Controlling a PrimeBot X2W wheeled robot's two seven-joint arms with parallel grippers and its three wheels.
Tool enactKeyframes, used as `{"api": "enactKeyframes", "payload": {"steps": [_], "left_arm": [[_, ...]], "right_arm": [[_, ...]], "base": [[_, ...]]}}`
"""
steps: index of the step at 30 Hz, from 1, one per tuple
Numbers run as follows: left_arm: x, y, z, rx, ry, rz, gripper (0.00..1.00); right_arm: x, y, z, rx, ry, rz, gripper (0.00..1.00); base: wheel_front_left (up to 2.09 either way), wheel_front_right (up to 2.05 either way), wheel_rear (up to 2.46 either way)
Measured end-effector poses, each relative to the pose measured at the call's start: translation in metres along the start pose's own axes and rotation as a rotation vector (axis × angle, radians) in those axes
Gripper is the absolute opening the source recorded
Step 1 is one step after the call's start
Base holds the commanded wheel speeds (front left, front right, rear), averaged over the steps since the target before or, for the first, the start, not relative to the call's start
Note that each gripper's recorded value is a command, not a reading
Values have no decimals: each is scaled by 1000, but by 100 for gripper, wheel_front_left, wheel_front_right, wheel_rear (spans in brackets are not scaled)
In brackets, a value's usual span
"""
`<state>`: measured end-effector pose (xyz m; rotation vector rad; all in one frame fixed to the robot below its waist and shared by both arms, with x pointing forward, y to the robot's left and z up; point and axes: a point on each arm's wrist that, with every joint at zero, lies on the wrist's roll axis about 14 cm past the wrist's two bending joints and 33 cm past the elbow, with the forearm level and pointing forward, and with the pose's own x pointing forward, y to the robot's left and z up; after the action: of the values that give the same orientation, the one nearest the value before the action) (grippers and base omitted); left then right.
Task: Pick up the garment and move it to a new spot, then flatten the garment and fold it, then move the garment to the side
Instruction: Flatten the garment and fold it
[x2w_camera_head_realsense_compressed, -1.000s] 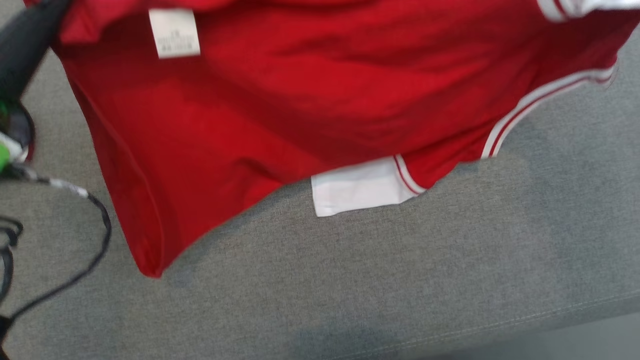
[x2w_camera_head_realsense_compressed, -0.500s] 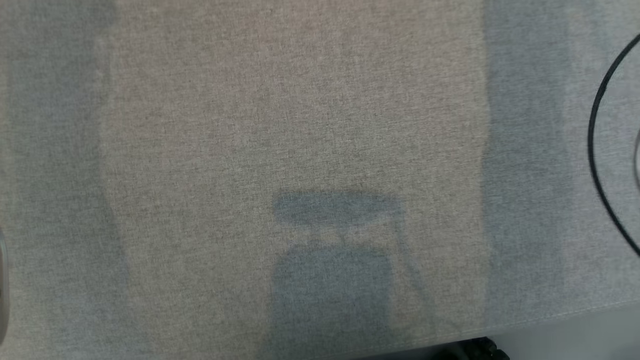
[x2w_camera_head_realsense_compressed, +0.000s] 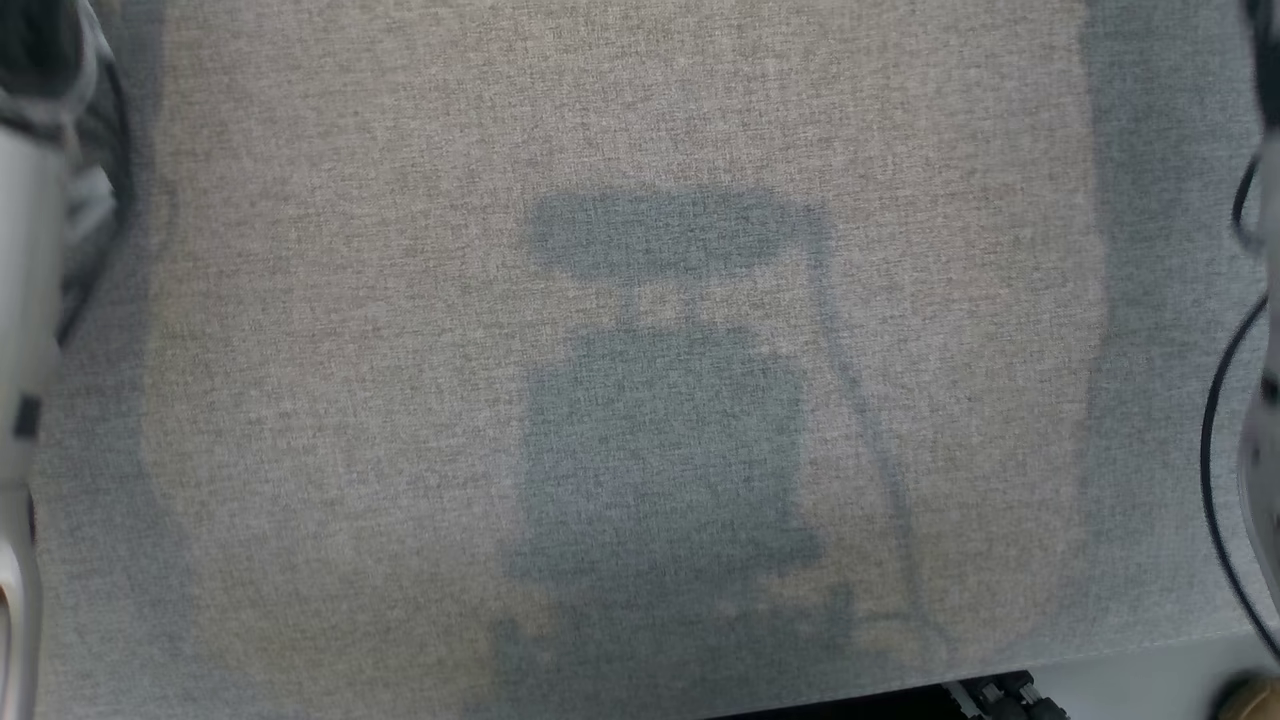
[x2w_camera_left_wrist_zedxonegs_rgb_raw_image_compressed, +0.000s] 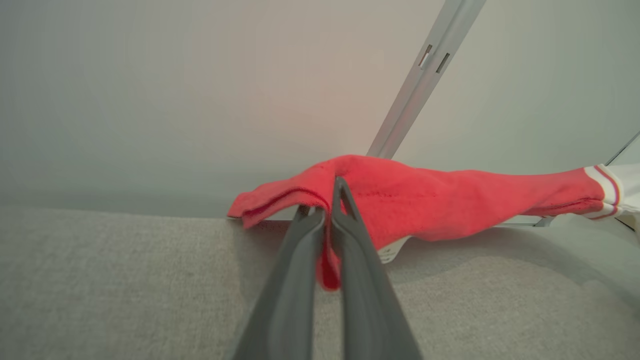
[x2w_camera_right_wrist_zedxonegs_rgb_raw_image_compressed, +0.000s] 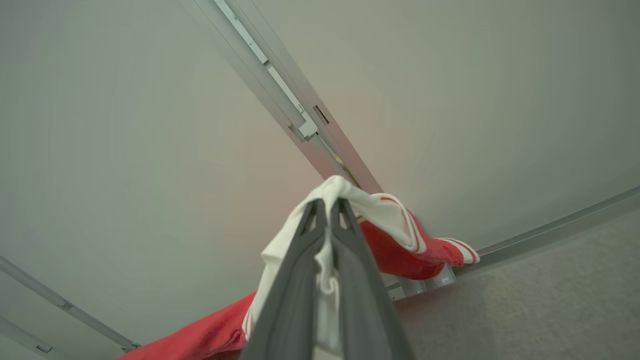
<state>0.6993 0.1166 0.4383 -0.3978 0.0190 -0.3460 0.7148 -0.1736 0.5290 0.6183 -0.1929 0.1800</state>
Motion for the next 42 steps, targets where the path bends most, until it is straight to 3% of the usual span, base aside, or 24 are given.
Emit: {"api": "enactKeyframes", "payload": {"steps": [3, 7, 12, 19, 27, 30, 34, 42], "left_arm": [[-31, 5, -46, -63, 107, 13, 0], [-61, -4, -61, -115, 171, -13, 0], [-108, -20, -72, -188, 280, -37, 0], [-211, -48, -93, -306, 452, 20, 0], [-334, -106, -100, -541, 596, 193, 0], [-341, -120, -83, -555, 578, 180, 0], [-323, -120, -62, -580, 543, 168, 0], [-257, -104, -38, -594, 545, 129, 0]], "right_arm": [[-46, -35, -28, 16, 106, -56, 0], [-102, -57, -34, 22, 216, -97, 0], [-159, -61, -18, 13, 307, -118, 0], [-276, -56, -21, -44, 528, -187, 0], [-373, -39, 29, -35, 511, -298, 0], [-380, -27, 50, -34, 474, -289, 0], [-353, -12, 61, -13, 437, -217, 0], [-271, -15, 31, -17, 506, -95, 0]], "base": [[0, 0, 0], [0, 0, 0], [0, 0, 0], [0, 0, 0], [0, 0, 0], [0, 0, 0], [0, 0, 0], [0, 0, 0]]}}
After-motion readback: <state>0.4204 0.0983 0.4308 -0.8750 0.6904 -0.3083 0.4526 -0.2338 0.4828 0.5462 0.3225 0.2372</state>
